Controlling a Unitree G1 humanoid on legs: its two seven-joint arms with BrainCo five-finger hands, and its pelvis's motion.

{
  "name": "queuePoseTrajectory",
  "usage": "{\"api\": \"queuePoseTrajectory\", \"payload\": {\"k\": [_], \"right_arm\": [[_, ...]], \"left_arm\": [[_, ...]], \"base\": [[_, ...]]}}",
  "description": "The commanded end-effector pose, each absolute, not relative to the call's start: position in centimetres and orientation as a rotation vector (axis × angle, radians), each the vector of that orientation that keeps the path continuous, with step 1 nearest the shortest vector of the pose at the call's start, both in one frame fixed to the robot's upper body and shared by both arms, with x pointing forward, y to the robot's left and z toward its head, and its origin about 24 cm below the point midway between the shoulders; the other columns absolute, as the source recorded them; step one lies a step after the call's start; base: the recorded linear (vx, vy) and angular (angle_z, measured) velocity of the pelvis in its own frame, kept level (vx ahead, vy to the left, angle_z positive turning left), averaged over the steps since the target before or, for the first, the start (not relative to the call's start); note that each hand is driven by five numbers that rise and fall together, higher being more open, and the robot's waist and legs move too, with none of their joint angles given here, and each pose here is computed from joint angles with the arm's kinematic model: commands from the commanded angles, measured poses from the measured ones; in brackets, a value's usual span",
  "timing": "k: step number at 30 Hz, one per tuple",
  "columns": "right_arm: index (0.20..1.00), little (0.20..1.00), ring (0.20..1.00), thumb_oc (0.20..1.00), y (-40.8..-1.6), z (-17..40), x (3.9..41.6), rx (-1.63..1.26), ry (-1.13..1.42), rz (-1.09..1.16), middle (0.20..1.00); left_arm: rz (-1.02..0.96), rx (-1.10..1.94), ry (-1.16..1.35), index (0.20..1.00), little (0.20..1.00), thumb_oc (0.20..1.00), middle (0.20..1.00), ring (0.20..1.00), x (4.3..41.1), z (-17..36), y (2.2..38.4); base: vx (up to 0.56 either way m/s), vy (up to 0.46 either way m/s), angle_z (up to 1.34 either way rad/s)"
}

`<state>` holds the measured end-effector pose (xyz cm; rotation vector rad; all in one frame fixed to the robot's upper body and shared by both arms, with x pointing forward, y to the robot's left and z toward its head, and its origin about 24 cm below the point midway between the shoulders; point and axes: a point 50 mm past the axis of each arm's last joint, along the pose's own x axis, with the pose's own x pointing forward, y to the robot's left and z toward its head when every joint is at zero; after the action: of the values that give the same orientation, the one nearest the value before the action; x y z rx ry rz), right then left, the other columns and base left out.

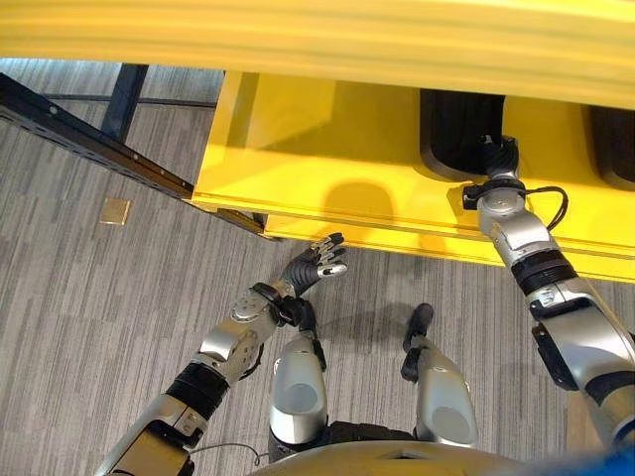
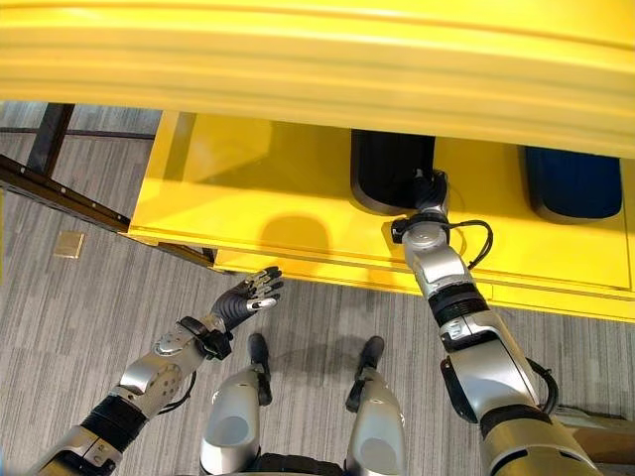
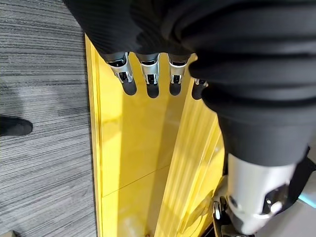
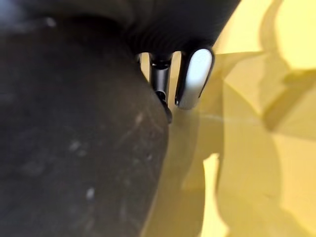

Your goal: Move parts from the plastic box to the shelf.

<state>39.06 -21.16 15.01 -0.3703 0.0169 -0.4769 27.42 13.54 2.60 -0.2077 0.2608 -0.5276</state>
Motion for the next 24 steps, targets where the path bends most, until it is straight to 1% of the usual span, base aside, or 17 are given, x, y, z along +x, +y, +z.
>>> {"api": "queuePoseTrajectory", "payload": {"k": [1, 14, 18, 21, 24], "right_arm": [[0.200, 0.200, 0.200, 0.200, -22.4, 19.9, 39.6, -0.420, -0.132, -0.549, 0.200], [0.200, 0.200, 0.200, 0.200, -23.7, 22.5, 40.1, -0.529, -0.148, -0.628, 0.200], [0.200, 0.200, 0.200, 0.200, -23.7, 22.9, 40.1, -0.568, -0.157, -0.631, 0.200], [0.200, 0.200, 0.200, 0.200, -23.7, 23.0, 40.1, -0.573, -0.158, -0.638, 0.200], [0.200, 0.200, 0.200, 0.200, -23.9, 23.7, 40.2, -0.573, -0.161, -0.639, 0.200]], "left_arm": [[-0.631, -0.225, 0.195, 1.000, 1.000, 1.000, 1.000, 1.000, 26.6, 4.1, 11.6], [-0.656, -0.184, 0.210, 1.000, 1.000, 1.000, 1.000, 1.000, 26.8, 4.4, 11.2], [-0.610, -0.168, 0.179, 1.000, 1.000, 1.000, 1.000, 1.000, 27.0, 4.9, 11.4], [-0.637, -0.113, 0.181, 1.000, 1.000, 1.000, 1.000, 1.000, 27.0, 4.8, 11.5], [-0.648, -0.124, 0.216, 1.000, 1.000, 1.000, 1.000, 1.000, 26.8, 4.4, 11.5]], "base": [[0.00, 0.000, 0.00], [0.00, -0.019, 0.01], [0.00, 0.000, 0.00], [0.00, 0.000, 0.00], [0.00, 0.000, 0.00]]}}
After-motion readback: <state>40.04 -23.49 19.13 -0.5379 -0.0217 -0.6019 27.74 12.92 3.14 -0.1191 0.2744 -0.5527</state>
